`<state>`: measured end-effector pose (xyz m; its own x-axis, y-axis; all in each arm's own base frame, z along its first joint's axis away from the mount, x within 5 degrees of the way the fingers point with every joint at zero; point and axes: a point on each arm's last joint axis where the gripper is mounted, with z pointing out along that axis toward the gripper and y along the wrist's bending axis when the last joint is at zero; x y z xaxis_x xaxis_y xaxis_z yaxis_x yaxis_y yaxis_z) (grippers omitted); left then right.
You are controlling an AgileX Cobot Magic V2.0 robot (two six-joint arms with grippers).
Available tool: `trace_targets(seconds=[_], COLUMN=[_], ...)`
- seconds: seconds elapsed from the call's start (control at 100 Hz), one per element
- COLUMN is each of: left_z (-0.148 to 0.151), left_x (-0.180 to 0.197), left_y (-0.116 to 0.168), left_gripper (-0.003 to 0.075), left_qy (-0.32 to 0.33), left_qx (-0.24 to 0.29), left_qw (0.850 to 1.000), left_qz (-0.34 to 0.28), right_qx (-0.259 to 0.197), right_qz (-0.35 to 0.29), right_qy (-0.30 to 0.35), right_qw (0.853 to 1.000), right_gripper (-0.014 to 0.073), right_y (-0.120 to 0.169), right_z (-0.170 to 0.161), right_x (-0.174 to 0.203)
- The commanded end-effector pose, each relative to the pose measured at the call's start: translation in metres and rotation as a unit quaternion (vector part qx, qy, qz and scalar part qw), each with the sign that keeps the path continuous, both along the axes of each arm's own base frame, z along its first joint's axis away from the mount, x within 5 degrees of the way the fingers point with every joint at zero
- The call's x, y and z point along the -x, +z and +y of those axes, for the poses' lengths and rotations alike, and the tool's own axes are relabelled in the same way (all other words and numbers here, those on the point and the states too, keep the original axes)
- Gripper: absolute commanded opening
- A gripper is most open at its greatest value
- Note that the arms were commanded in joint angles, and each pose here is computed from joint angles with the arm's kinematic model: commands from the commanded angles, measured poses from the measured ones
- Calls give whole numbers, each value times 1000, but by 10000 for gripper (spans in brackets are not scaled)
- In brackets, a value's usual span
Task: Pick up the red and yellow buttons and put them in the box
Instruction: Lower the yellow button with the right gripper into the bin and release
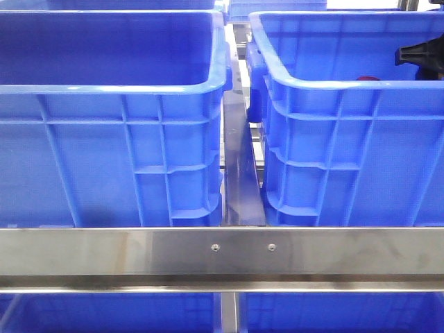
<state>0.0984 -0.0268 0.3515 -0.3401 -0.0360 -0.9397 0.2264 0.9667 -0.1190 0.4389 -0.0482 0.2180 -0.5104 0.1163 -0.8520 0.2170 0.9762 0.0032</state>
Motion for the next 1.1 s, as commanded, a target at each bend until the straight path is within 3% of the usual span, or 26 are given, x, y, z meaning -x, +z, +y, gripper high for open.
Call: trace_targets(seconds=[0.0, 0.2, 0.44, 0.56, 0.81, 1.09], left_z=[0, 0, 0, 0, 0, 0], left_x=[-1, -1, -1, -1, -1, -1], left_y=[15, 15, 15, 15, 15, 15], left_gripper=[-19, -19, -19, -19, -19, -19], left_qy=[4, 4, 4, 4, 4, 4], left_qx=[21, 21, 21, 21, 21, 21], left_qw=[999, 999, 999, 999, 999, 999], left_qz=[-49, -49, -49, -49, -49, -49], right_qx=[9, 5, 0, -1, 0, 2], right_qz=[-25, -27, -31, -32, -36, -73], right_qy=[12, 19, 28, 27, 19, 14], right_qw=[1000, 999, 999, 999, 999, 997], right_gripper=[186, 197, 418, 481, 491, 491], right_y=[19, 20, 21, 21, 26, 61], right_z=[0, 1, 3, 3, 2, 3], right_x=[0, 0, 0, 0, 1, 19])
